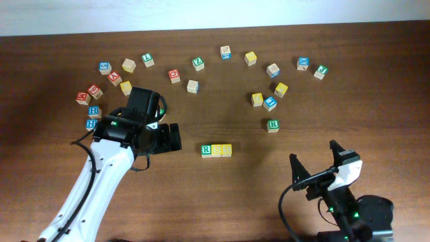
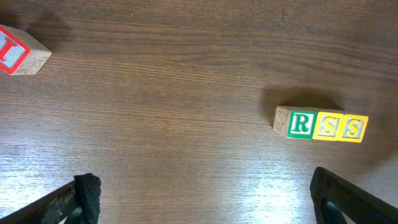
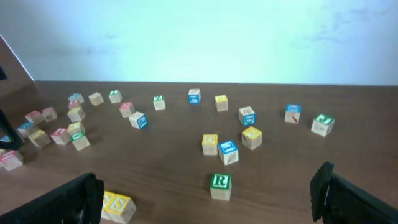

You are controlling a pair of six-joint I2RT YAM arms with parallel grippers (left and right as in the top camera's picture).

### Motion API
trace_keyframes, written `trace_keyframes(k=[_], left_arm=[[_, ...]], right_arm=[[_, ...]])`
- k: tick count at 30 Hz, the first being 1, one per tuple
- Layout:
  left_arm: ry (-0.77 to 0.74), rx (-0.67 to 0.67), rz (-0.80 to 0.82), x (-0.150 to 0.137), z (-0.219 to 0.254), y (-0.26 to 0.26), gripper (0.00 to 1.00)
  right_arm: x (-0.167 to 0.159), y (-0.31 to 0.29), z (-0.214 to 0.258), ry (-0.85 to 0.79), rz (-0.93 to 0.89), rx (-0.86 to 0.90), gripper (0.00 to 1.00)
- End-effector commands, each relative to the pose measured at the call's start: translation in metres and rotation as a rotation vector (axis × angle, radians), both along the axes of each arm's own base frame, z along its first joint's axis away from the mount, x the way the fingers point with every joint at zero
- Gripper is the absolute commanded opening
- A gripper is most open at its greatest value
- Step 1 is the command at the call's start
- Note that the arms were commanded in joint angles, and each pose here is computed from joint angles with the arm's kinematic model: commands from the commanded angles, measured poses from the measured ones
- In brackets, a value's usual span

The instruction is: Spell out RSS

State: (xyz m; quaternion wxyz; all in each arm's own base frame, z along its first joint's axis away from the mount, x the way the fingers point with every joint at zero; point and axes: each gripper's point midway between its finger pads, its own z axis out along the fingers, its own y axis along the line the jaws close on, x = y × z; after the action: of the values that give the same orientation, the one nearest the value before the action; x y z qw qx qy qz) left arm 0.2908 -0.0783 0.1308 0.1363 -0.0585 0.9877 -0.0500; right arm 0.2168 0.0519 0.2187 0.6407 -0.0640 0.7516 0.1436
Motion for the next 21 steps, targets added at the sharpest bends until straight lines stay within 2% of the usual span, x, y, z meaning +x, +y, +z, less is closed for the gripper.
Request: trace_keyframes(k=[1,9,21], left_arm=[[-0.019,0.007,0.002,0.003,0.005,0.002,0.99],[-0.019,0.007,0.002,0.003,0.005,0.002,0.99],[-0.019,0.007,0.002,0.003,0.005,0.002,0.99]], right_arm=[[0.003,0.001,-0.011,-0.047,0.01,-0.033,0.98],[0.009,-0.001,-0.013,-0.145,0.014,-0.167,0.98],[0.013,-0.014,-0.009,-0.174,-0.067,-0.173,0.98]])
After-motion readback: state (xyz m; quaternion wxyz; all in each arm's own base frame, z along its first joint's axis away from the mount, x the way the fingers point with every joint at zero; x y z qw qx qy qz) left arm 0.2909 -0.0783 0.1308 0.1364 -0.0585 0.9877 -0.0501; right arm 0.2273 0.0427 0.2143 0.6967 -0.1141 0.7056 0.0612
